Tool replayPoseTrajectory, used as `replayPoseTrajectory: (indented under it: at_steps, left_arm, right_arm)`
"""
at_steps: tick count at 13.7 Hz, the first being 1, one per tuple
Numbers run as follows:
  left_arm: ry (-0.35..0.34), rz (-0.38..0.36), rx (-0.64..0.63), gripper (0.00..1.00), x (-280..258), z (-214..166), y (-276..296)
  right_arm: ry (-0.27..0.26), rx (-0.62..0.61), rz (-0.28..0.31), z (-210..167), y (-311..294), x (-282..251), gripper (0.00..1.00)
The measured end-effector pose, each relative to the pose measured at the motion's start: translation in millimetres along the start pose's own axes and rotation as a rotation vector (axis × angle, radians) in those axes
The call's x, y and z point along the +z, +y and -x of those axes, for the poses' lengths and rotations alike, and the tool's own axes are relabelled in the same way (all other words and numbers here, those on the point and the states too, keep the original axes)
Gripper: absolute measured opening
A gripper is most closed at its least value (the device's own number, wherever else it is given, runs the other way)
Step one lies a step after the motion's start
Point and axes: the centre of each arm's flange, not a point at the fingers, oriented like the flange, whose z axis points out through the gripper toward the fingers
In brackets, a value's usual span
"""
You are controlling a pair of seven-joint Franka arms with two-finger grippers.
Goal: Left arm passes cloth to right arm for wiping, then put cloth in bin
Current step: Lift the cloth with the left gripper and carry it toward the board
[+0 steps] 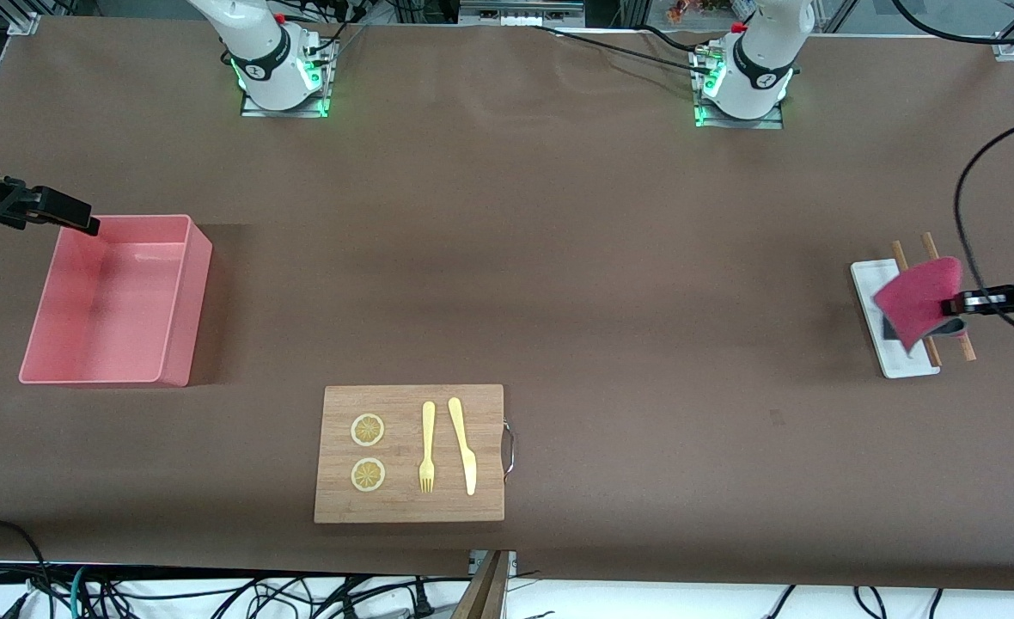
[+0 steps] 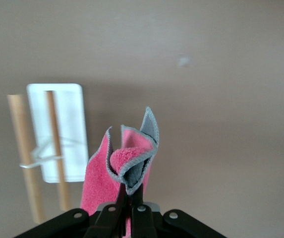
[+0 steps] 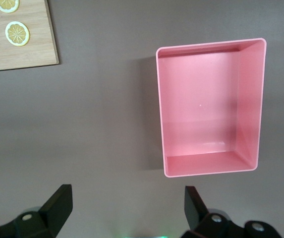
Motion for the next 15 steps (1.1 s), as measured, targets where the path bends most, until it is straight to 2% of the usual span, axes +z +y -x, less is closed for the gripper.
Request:
replayPoseTrajectory:
  at_steps: [6, 9, 12, 14, 15]
  left_arm:
    - [-0.004, -0.064, -0.114, 0.05, 17.3, 38.5, 221.6]
    - [-0.02, 0.006, -0.242, 0.05, 27.7, 67.6, 320.3]
    - [-0.008, 0.084, -0.351, 0.05, 43.5, 76.4, 401.8]
    - [0.0, 0.175, -0.423, 0.05, 60.3, 76.8, 446.1]
    - [0.001, 0.217, -0.451, 0.05, 70.3, 78.7, 465.9]
  right_arm:
    - [-0.016, 0.003, -0.002, -4.6, 1.5, 8.4, 1.0]
    - [-0.059, -0.007, -0.008, -17.4, -5.2, 32.7, 1.0]
    - [-0.105, -0.032, -0.021, -29.8, -14.2, 59.5, 1.0]
    - [-0.121, -0.017, -0.115, -39.7, -29.4, 75.8, 1.0]
    - [-0.119, 0.03, -0.169, -45.4, -39.6, 81.8, 1.0]
